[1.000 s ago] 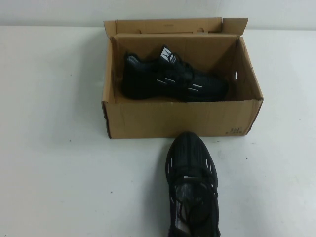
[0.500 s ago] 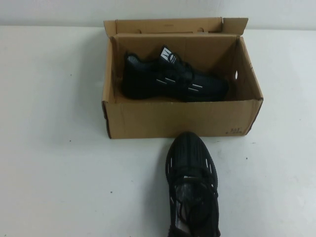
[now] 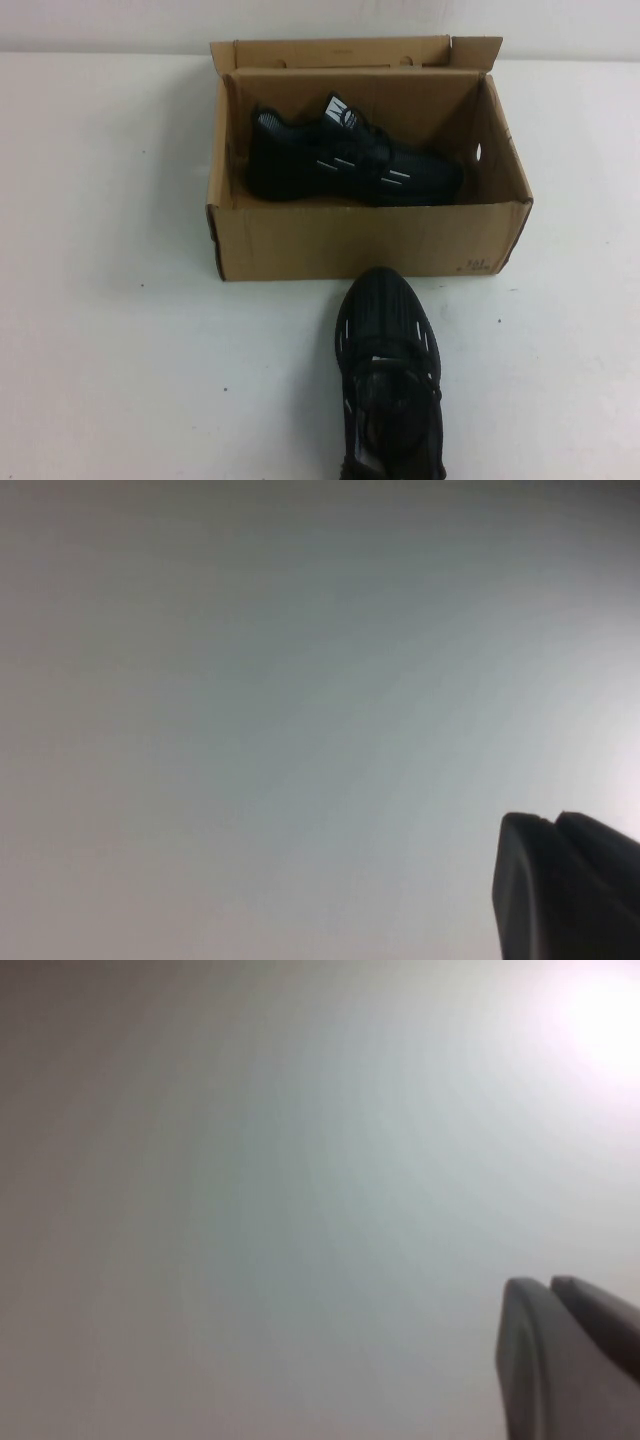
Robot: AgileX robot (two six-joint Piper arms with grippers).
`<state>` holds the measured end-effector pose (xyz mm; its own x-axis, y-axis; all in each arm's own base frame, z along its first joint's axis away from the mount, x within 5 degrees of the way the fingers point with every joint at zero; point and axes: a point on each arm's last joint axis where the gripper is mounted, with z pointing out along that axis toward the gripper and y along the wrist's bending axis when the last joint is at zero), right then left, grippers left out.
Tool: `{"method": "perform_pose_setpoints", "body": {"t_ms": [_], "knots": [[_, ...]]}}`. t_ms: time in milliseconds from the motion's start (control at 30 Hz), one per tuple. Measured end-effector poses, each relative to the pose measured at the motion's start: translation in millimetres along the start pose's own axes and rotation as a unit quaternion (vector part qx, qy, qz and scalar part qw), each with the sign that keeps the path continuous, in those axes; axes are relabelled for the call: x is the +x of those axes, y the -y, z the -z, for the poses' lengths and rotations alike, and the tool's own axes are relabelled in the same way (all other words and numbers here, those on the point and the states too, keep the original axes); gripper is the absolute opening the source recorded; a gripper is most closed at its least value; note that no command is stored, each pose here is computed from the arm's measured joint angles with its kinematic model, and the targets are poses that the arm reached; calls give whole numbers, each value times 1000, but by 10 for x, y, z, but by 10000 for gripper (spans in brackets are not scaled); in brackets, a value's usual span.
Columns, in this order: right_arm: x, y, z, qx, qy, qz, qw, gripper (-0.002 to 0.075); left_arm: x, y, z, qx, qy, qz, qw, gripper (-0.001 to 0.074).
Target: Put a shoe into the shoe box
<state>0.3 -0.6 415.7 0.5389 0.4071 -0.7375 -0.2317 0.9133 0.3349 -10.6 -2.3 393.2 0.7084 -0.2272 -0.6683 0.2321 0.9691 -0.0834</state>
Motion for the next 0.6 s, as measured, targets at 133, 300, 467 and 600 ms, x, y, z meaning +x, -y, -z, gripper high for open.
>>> {"method": "perform_pose_setpoints", "body": {"t_ms": [133, 300, 467, 600], "knots": [[197, 57, -259, 47, -141, 2, 989, -16, 223, -64, -147, -32, -123, 3, 992, -4], [573, 193, -367, 100, -300, -1, 949, -16, 500, -133, -132, -66, -254, 4, 965, -4], [790, 187, -360, 109, -396, -63, 909, -16, 702, -171, -36, -82, -317, 6, 945, -4], [1010, 125, -422, 63, -478, -81, 872, -16, 842, -193, 38, -87, -343, 6, 935, -4]]}}
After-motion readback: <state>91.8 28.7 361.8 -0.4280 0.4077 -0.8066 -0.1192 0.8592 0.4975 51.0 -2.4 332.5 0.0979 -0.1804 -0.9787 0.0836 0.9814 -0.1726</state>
